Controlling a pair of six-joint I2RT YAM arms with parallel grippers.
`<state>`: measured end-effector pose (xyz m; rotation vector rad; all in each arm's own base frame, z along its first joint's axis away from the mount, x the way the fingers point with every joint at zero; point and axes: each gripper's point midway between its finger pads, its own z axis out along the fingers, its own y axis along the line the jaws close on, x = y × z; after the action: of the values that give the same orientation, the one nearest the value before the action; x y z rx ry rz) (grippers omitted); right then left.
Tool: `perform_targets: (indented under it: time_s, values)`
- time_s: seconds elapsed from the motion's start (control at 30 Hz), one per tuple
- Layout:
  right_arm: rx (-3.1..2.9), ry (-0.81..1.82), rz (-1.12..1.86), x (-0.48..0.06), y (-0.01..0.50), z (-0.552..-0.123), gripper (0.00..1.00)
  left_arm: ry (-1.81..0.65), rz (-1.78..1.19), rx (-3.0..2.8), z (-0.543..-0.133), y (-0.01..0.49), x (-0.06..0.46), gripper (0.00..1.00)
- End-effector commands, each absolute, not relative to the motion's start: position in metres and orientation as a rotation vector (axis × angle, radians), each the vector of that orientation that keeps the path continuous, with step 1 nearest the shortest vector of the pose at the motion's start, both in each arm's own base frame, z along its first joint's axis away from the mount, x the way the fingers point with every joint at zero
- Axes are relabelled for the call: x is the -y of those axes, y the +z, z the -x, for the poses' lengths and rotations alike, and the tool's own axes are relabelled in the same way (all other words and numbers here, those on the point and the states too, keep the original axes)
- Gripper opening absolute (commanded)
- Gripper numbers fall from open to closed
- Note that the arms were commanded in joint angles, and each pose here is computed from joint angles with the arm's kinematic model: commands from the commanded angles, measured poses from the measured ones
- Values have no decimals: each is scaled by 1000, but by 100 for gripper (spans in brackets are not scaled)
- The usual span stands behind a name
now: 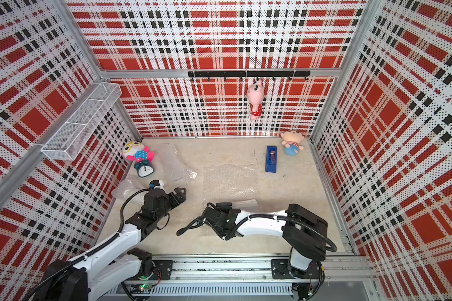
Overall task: Wrap vases in bubble wrap
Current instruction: Place the vase in bubble wrap.
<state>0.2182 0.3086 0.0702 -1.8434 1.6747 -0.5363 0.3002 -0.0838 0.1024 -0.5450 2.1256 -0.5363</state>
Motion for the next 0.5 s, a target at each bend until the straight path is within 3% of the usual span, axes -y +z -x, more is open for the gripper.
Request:
perform_targets:
  time_s: [0.0, 0.27, 0.47]
  values:
    - [-1656, -537, 1794, -321, 77, -224, 74, -530, 526, -2128, -300, 104, 82, 98]
    - [-1630, -497, 1759, -325, 91, -224, 96, -539, 514, -2137, -300, 104, 84, 98]
    - [-1635, -424, 1728, -320, 104, -216, 100, -560, 480, -2174, -301, 98, 93, 100]
